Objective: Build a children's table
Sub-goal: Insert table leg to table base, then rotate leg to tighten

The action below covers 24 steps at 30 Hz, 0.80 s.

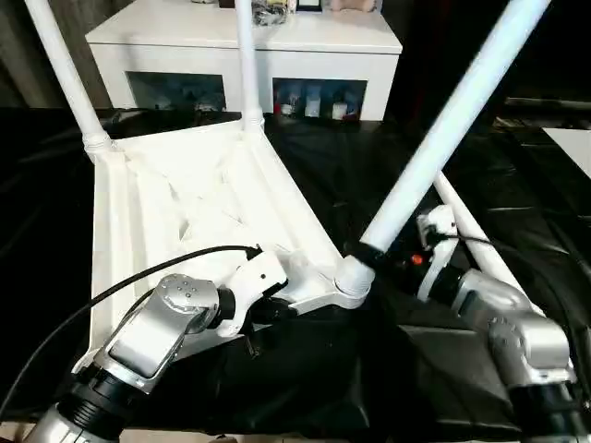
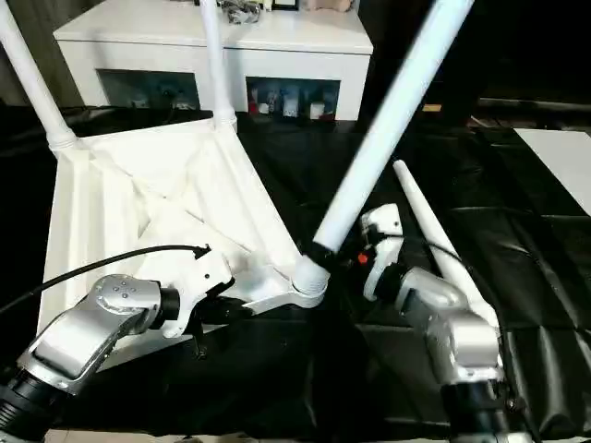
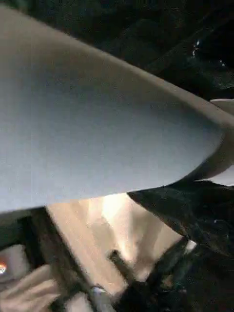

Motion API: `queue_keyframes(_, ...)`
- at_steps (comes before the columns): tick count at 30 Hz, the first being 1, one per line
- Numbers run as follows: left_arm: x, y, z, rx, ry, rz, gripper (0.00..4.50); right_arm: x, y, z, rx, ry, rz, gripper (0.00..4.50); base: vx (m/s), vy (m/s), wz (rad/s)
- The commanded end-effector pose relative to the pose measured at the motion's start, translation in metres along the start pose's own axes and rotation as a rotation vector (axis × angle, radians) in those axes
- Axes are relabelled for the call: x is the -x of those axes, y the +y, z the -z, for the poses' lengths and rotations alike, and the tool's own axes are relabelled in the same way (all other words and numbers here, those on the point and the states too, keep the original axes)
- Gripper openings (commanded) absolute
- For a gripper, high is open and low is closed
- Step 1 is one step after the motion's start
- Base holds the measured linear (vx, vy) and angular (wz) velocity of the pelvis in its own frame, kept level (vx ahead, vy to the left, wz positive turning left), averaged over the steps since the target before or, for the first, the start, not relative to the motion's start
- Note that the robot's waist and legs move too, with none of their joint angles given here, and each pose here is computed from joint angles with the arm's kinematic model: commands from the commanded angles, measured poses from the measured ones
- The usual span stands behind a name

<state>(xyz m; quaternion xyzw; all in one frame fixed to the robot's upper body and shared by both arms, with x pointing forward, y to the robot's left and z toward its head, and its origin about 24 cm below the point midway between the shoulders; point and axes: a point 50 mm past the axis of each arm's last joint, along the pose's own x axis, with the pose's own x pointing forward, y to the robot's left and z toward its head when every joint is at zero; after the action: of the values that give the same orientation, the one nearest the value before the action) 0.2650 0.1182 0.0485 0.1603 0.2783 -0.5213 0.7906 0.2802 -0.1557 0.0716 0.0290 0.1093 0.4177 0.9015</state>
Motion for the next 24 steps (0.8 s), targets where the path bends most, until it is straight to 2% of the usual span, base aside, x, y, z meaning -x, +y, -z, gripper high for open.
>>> queue_keyframes(1,0.006,0.01,-0.014,-0.021,-0.059,-0.049,0.0,0.007,-0.001,0.025,0.016,0.168,0.019,1.84,0.0,0.0,0.0)
queue_keyframes(9,0.006,0.011,-0.015,-0.023,-0.064,-0.055,0.0,-0.001,0.006,0.024,0.061,0.29,-0.113,1.84,0.0,0.0,0.0)
queue_keyframes(13,0.006,0.011,-0.015,-0.021,-0.066,-0.056,0.0,-0.006,0.002,0.023,0.02,0.312,-0.121,1.84,0.0,0.0,0.0)
queue_keyframes(18,0.006,0.012,-0.017,-0.028,-0.068,-0.058,0.0,-0.013,-0.011,0.024,-0.006,0.343,-0.095,1.84,0.0,0.0,0.0)
queue_keyframes(24,0.007,0.015,-0.017,-0.029,-0.07,-0.075,0.0,-0.01,-0.012,0.031,-0.014,0.374,-0.093,1.84,0.0,0.0,0.0)
